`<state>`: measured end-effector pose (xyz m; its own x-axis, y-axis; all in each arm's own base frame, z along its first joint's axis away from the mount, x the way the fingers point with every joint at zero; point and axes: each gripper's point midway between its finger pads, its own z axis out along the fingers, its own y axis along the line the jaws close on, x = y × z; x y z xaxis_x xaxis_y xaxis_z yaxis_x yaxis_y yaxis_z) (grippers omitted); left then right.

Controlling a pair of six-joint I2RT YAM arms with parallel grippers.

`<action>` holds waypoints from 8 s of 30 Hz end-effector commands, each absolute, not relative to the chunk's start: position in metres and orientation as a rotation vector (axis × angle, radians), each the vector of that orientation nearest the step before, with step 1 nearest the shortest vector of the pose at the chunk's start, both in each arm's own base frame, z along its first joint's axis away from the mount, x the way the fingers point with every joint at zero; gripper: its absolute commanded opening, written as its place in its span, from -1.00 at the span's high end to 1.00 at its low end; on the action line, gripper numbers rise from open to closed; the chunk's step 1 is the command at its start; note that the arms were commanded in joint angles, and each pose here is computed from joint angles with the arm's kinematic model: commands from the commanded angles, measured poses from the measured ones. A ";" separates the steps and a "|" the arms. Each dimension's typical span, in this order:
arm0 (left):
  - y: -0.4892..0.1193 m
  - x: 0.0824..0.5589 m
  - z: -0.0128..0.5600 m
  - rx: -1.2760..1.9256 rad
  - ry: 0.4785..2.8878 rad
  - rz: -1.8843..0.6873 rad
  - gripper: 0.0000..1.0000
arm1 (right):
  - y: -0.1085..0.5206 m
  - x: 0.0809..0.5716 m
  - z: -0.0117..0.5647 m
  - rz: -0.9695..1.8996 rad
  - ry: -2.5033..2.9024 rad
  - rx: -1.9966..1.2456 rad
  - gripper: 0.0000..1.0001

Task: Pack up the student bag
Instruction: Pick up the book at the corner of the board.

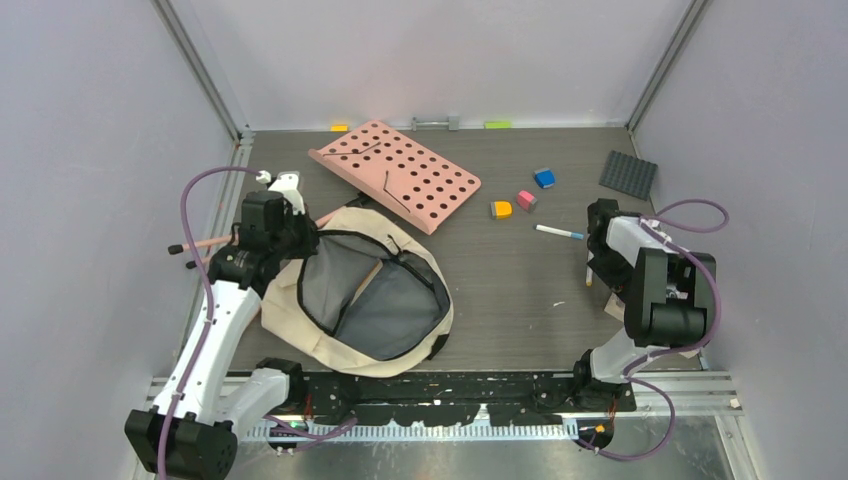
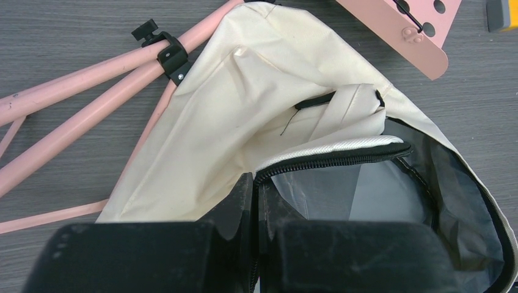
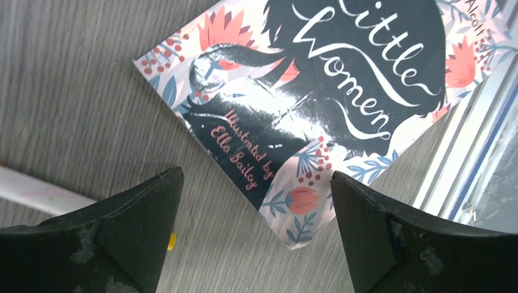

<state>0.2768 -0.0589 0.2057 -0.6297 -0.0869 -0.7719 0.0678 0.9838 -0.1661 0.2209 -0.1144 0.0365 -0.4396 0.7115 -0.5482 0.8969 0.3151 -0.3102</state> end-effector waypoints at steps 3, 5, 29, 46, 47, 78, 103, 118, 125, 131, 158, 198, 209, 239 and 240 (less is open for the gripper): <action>-0.063 0.283 0.231 -0.015 2.158 -0.253 1.00 | -0.135 0.215 0.051 -0.982 2.244 1.472 -0.92; -0.063 0.283 0.230 -0.014 2.160 -0.254 1.00 | -0.138 0.212 0.046 -0.975 2.282 1.490 -0.85; -0.060 0.284 0.229 -0.023 2.161 -0.225 1.00 | -0.140 0.207 0.060 -0.919 2.408 1.390 0.99; -0.060 0.285 0.224 -0.019 2.180 -0.221 1.00 | -0.162 0.202 0.069 -1.137 2.341 1.361 0.84; -0.060 0.285 0.224 -0.018 2.179 -0.221 1.00 | -0.165 0.203 0.069 -1.163 2.339 1.354 0.82; -0.055 0.287 0.225 -0.032 2.177 -0.185 1.00 | -0.199 0.210 0.126 -1.458 2.165 1.237 0.04; -0.057 0.285 0.225 -0.013 2.174 -0.196 1.00 | -0.169 0.209 0.162 -1.142 2.202 1.240 0.99; -0.035 0.284 0.232 -0.061 2.158 -0.041 -0.61 | -0.079 0.247 0.282 -0.663 2.133 0.807 0.99; -0.039 0.272 0.264 -0.034 2.089 -0.015 -0.73 | 0.012 0.281 0.297 -0.416 2.188 0.469 0.99; -0.078 0.241 0.289 0.019 2.106 -0.323 -0.86 | 0.114 0.300 0.273 -0.133 2.216 0.100 0.99; -0.166 0.254 0.275 0.028 2.133 -0.925 -0.88 | 0.367 0.233 0.176 0.324 1.829 -0.579 0.99; -0.249 0.249 0.159 0.310 2.607 -0.989 -0.19 | 0.340 0.197 0.208 0.368 1.654 -0.517 0.99; -0.254 0.223 0.193 0.257 2.518 -1.134 0.45 | 0.335 0.200 0.208 0.330 1.656 -0.500 0.99; -0.227 0.157 0.323 0.728 1.807 -1.169 1.00 | 0.195 0.178 0.280 0.795 1.715 -0.319 -0.98; -0.227 0.155 0.326 0.734 1.794 -1.179 1.00 | 0.196 0.176 0.279 0.811 1.713 -0.330 -0.98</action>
